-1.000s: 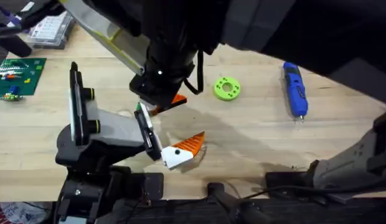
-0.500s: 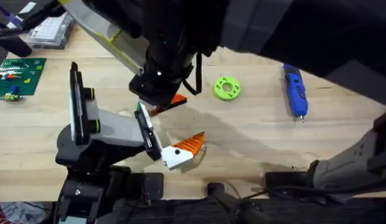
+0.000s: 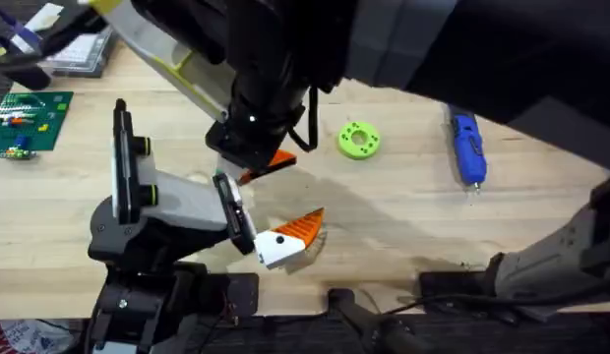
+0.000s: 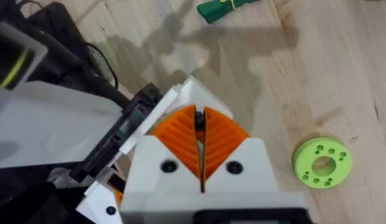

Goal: Pick up the gripper from the table and insert it into the empty holder that is missing its gripper. Then pick up a screw, insert it into the mounting hole, and use the screwdriver to tighten it. Finally, clean up the table by picking up the vegetable and placing it into the bucket.

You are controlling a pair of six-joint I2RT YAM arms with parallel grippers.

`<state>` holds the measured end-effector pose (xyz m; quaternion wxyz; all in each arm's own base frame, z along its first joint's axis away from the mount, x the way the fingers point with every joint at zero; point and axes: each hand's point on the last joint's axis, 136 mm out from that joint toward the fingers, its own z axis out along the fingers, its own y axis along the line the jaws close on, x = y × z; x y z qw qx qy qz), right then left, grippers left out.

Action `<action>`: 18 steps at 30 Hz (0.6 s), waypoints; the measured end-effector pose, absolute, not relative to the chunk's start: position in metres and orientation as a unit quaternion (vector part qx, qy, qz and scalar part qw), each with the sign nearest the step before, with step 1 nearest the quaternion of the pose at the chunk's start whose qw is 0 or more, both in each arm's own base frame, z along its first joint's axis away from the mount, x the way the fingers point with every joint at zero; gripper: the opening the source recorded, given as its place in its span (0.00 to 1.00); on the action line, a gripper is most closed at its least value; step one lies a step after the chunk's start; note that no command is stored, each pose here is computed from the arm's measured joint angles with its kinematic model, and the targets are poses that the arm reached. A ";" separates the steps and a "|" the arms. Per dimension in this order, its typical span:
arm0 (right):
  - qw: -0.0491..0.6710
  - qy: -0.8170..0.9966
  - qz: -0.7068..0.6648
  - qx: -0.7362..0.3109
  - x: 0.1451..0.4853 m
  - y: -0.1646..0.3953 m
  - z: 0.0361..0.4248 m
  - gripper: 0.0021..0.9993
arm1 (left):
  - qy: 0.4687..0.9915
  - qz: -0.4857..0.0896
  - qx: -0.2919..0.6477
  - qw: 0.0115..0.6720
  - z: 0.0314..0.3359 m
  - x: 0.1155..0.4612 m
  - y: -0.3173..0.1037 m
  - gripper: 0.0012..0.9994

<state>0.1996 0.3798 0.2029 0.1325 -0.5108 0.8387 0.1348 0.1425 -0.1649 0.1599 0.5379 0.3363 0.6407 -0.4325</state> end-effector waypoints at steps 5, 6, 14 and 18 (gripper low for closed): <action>0.133 0.844 0.129 -0.503 0.206 0.375 0.202 0.52 | 0.640 -0.433 0.337 0.538 0.160 0.142 -0.165 0.99; 0.133 0.847 0.129 -0.499 0.208 0.374 0.201 0.58 | 0.640 -0.433 0.337 0.538 0.160 0.142 -0.165 0.99; 0.137 0.857 0.127 -0.481 0.215 0.366 0.204 0.90 | 0.638 -0.428 0.341 0.542 0.160 0.143 -0.165 0.99; 0.137 0.857 0.127 -0.481 0.215 0.366 0.204 0.91 | 0.638 -0.428 0.341 0.542 0.160 0.143 -0.165 0.99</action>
